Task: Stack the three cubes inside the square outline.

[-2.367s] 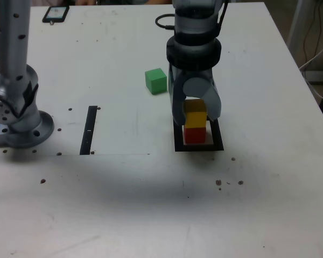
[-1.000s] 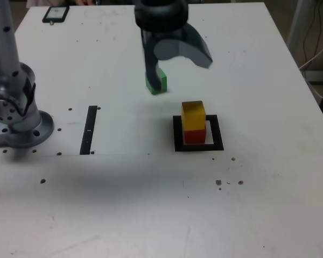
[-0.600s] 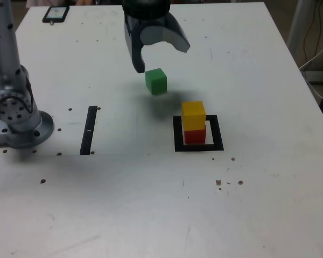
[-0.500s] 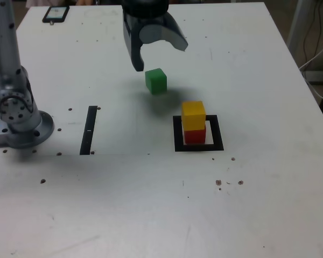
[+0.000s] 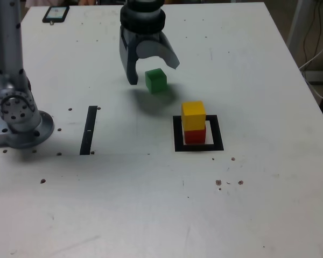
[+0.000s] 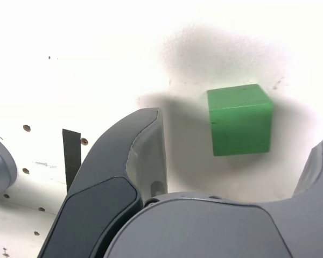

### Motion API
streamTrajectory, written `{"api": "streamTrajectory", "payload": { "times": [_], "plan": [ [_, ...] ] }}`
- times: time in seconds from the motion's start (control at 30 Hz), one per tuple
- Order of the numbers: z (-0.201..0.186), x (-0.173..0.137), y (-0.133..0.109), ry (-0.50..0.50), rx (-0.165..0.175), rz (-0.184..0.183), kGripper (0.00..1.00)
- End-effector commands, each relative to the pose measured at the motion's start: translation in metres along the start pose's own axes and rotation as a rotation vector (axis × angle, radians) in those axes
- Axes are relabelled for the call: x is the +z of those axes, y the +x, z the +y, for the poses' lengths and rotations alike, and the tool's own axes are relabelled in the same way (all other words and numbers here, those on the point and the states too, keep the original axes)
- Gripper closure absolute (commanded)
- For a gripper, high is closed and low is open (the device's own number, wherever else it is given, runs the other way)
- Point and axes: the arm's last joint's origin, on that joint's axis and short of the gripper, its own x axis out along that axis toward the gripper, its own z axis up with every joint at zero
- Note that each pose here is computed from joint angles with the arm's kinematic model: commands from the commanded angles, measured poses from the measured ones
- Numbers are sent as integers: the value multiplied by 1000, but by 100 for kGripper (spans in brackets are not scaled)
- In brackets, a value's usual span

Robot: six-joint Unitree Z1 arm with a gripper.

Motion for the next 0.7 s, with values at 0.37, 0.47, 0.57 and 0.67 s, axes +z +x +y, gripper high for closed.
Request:
{"api": "streamTrajectory", "payload": {
  "times": [0.37, 0.47, 0.57, 0.67],
  "plan": [
    [5, 23, 13, 22, 3, 12, 14],
    [6, 25, 17, 22, 7, 26, 17],
    [6, 26, 21, 22, 7, 36, 19],
    [5, 25, 22, 23, 6, 44, 24]
  ]
}}
